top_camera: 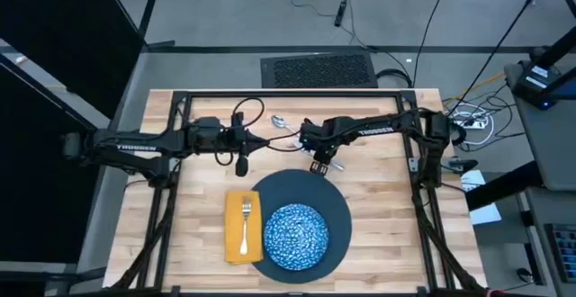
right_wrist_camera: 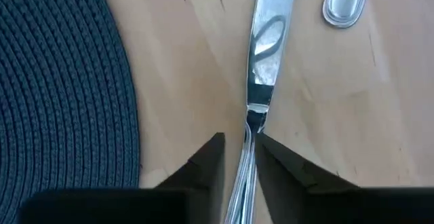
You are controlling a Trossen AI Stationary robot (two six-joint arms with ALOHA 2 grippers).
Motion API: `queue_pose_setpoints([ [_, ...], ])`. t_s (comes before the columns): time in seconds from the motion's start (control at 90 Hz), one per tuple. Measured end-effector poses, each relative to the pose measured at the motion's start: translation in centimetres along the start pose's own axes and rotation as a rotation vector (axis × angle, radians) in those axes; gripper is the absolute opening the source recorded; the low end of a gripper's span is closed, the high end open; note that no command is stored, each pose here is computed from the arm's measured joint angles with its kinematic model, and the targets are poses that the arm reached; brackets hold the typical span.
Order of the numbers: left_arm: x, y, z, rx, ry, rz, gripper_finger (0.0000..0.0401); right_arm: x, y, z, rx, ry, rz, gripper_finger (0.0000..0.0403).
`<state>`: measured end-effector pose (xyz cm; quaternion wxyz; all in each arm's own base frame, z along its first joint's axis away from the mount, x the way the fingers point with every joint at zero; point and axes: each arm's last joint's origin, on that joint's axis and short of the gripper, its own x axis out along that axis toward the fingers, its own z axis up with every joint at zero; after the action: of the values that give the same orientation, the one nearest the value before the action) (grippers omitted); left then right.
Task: Set table place
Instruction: Put the silver table knife on the blue table mat to the right of the blue plate
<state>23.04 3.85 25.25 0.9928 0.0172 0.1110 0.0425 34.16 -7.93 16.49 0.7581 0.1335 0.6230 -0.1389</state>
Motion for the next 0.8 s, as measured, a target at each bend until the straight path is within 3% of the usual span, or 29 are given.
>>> queue_pose_setpoints([
  [0.178, 0.0, 0.0, 0.0, 0.002, 0.000, 0.000, 0.0000, 0.3, 0.0, 0.0, -0.020, 0.008, -0.002, 0.0129],
  [0.378, 0.0, 0.0, 0.0, 0.002, 0.000, 0.000, 0.0000, 1.3, 0.0, 0.0, -0.031, 0.036, -0.007, 0.0131],
  [0.8, 0.0, 0.0, 0.0, 0.002, -0.001, 0.000, 0.0000, 1.8, -0.2, -0.2, -0.017, 0.023, -0.056, 0.0045],
])
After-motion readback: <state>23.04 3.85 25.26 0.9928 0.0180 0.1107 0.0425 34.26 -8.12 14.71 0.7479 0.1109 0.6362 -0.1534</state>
